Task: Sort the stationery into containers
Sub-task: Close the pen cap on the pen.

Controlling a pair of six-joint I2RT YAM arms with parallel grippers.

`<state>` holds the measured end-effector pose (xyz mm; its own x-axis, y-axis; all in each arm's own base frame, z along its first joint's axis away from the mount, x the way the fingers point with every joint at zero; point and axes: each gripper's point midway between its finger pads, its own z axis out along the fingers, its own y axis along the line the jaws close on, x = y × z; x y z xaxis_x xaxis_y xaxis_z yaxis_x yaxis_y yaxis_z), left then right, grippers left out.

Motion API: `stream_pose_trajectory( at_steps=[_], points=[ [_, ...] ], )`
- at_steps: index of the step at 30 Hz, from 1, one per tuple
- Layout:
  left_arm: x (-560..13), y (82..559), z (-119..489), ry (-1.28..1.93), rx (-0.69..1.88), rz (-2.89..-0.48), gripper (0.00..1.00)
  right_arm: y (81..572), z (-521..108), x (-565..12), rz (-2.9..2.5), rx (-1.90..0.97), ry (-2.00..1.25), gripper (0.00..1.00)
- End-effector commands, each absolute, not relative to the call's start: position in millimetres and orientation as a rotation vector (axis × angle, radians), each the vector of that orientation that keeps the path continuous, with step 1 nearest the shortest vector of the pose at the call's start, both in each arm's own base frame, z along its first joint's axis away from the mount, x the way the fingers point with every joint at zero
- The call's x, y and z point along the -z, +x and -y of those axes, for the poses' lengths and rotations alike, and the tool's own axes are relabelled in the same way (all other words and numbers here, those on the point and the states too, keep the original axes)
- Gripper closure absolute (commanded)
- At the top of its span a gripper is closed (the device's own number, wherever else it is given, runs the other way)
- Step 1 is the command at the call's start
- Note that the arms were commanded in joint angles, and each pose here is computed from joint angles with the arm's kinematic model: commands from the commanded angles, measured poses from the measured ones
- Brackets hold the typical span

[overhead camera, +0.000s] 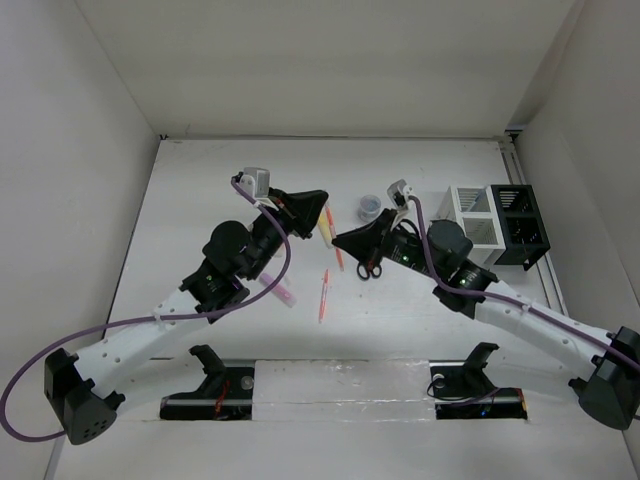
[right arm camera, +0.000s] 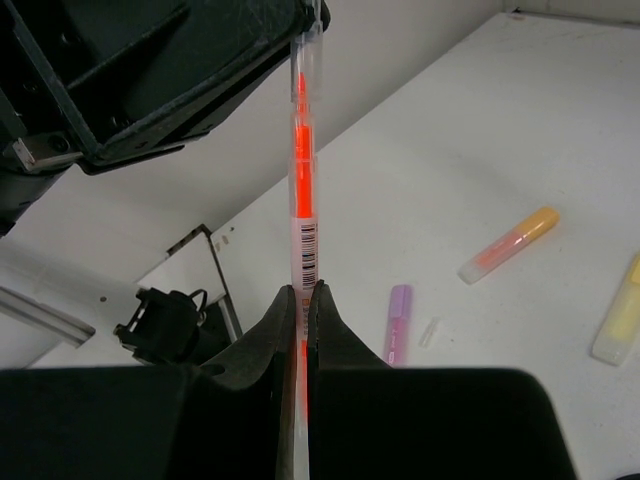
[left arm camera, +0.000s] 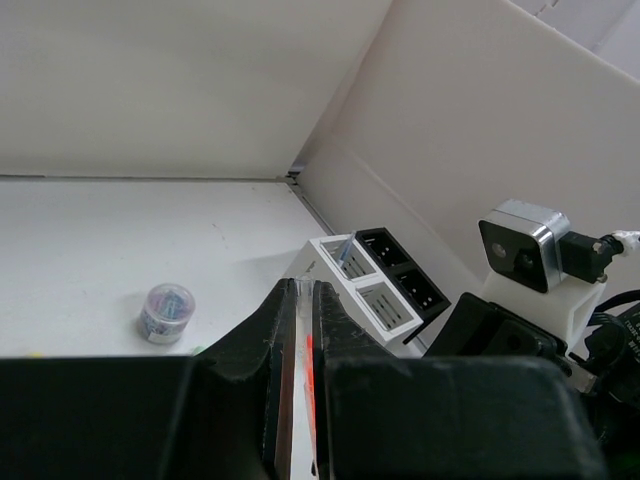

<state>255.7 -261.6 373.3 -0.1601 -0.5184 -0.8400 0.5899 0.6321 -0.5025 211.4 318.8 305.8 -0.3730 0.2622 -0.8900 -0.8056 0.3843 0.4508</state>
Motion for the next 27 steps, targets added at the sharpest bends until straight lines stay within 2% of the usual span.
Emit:
stream_pose_trajectory(
  at_steps=[1,7,20,27],
  points=[
    [-396,251,261,0.064,1.01,-1.362,1.0,211,-320,-353,-1.412,-1.252,-0.5,1.0],
    [-395,249,263,0.086,1.018,-1.352,1.0,212,-320,-358,-1.404,-1.247,-0.489,1.0],
    [-385,251,270,0.098,1.033,-1.367,1.0,207,-299,-414,-1.179,-1.353,-0.308,1.0],
    [-384,255,283,0.102,1.059,-1.432,1.0,199,-308,-428,-1.068,-1.373,-0.397,1.0]
  ],
)
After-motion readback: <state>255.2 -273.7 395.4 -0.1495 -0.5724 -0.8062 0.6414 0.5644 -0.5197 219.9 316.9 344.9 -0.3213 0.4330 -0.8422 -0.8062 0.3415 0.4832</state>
